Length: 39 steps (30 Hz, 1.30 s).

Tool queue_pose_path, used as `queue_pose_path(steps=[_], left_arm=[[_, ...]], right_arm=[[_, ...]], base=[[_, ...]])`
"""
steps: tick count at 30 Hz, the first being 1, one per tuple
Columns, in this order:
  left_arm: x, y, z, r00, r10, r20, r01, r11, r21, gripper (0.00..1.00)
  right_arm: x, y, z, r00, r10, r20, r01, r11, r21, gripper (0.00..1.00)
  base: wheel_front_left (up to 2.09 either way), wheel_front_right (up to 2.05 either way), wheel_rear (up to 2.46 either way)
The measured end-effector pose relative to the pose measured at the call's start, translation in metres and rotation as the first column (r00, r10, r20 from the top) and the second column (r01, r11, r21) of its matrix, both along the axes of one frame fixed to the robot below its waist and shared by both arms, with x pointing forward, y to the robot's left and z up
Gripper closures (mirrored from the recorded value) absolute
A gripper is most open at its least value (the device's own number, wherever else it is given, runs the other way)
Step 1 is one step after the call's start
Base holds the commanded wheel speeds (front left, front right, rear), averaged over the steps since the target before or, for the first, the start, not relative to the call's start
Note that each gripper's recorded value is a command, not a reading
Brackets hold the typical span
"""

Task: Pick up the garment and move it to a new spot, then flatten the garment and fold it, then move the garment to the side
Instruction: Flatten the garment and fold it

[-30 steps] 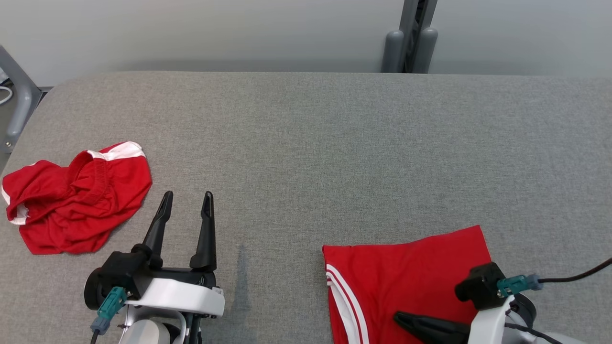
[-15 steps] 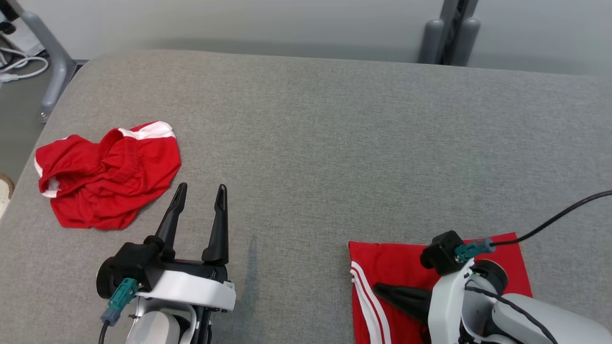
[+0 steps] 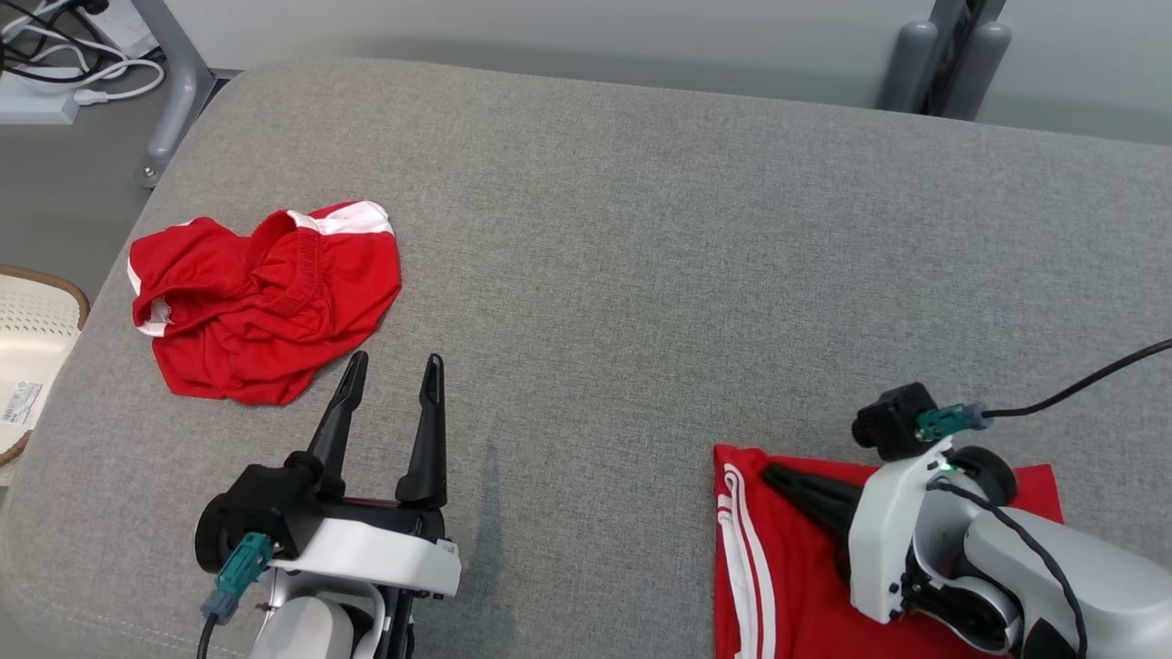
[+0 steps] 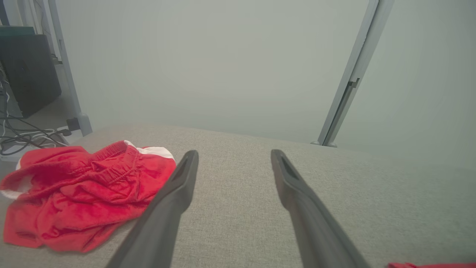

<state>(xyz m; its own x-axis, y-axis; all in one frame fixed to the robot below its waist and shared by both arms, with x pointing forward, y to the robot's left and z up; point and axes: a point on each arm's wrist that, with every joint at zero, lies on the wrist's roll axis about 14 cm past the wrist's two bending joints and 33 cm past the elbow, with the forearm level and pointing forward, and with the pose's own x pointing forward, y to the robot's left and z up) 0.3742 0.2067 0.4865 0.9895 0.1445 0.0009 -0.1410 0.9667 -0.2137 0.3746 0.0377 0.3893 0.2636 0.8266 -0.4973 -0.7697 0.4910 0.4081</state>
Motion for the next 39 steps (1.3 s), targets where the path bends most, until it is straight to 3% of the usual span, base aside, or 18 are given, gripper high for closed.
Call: queue_pose_path(steps=[8, 12, 16, 19, 29, 33, 39], left_arm=[[0.002, -0.003, 0.001, 1.0, -0.005, 0.003, 0.005, 1.0, -0.007, 0.0], [0.002, -0.004, 0.003, 1.0, -0.006, 0.01, 0.007, 1.0, -0.011, 0.0], [0.002, -0.004, 0.006, 1.0, -0.006, 0.019, 0.006, 1.0, -0.013, 0.0], [0.0, -0.004, 0.005, 1.0, -0.006, 0.017, 0.006, 1.0, -0.015, 0.0], [0.004, -0.009, 0.003, 1.0, -0.028, 0.012, 0.028, 1.0, 0.003, 0.0], [0.005, -0.012, 0.003, 0.999, -0.041, 0.012, 0.041, 0.999, 0.005, 0.0], [0.005, -0.013, 0.006, 0.999, -0.048, 0.022, 0.048, 0.999, 0.012, 0.0]], right_arm=[[0.017, 0.002, 0.009, 0.995, -0.048, 0.09, 0.043, 0.997, 0.059, 1.0], [0.009, 0.005, 0.028, 0.992, -0.017, 0.125, 0.003, 0.993, 0.115, 1.0], [-0.015, 0.0, 0.038, 0.998, 0.005, 0.061, -0.015, 0.987, 0.158, 1.0], [-0.036, -0.011, 0.033, 0.999, 0.027, -0.027, -0.023, 0.991, 0.132, 1.0], [-0.081, -0.034, 0.006, 0.985, 0.073, -0.155, -0.07, 0.997, 0.025, 1.0], [-0.088, -0.036, -0.004, 0.985, 0.081, -0.155, -0.084, 0.996, -0.016, 1.0], [-0.082, -0.033, 0.0, 0.992, 0.037, -0.121, -0.036, 0.999, 0.015, 1.0]], base=[[0.0, 0.0, 0.0], [0.0, 0.0, 0.0], [0.0, 0.0, 0.0], [0.0, 0.0, 0.0], [0.0, 0.0, 0.0], [0.0, 0.0, 0.0], [0.0, 0.0, 0.0]])
